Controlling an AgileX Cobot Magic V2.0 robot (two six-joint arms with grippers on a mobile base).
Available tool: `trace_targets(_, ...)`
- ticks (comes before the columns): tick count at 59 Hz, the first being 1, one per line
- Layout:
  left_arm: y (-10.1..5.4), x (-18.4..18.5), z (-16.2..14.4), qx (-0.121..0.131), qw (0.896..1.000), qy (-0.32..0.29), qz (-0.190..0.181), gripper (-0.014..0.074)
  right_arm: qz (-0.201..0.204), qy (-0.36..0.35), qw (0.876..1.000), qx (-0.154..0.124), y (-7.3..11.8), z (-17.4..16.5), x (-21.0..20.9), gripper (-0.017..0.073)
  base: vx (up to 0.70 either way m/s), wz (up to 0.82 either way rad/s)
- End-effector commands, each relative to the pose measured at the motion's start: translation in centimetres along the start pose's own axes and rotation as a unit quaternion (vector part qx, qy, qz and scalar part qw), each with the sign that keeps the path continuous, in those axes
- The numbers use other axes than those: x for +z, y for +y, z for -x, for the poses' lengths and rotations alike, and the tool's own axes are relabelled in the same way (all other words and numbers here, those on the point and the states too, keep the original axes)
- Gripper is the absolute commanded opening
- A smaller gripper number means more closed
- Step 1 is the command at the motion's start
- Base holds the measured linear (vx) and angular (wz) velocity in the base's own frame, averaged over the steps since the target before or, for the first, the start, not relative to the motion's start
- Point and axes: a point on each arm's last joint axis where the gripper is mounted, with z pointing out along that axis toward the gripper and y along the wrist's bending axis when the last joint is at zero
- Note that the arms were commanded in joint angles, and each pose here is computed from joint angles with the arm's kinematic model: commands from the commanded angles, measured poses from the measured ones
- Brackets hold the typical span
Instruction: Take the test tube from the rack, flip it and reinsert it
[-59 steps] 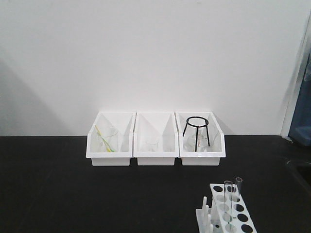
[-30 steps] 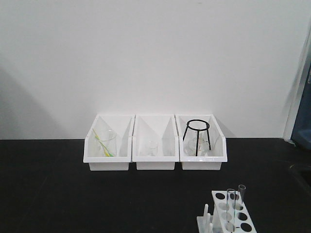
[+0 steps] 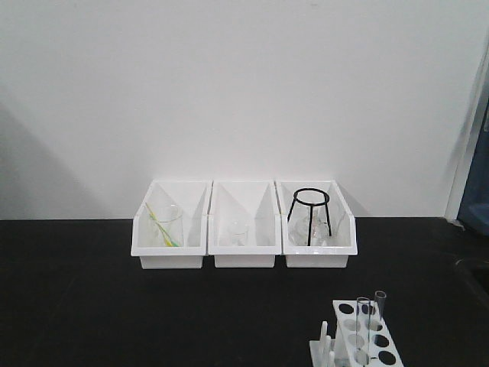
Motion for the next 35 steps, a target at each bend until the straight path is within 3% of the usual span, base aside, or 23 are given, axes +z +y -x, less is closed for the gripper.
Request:
trace_targets(1, -0.2, -0.1, 0.8, -0.001, 0.999, -0.048, -0.011, -0.0006, -0.002, -0.082, 0.996, 0.029, -0.1, 1.9, -0.2, -0.0008, 0.00, 0.00)
trace_targets(22, -0.2, -0.1, 0.8, -0.001, 0.999, -0.048, -0.011, -0.0006, -0.003, -0.014, 1.000, 0.012, -0.2, 8.5, 2.0, -0.0008, 0.00, 0.00)
trace_targets(35, -0.2, -0.1, 0.8, -0.001, 0.999, -0.048, -0.011, -0.0006, -0.003, 0.037, 0.999, 0.012, -0.2, 8.4, 5.7, 0.0000, 0.00, 0.00)
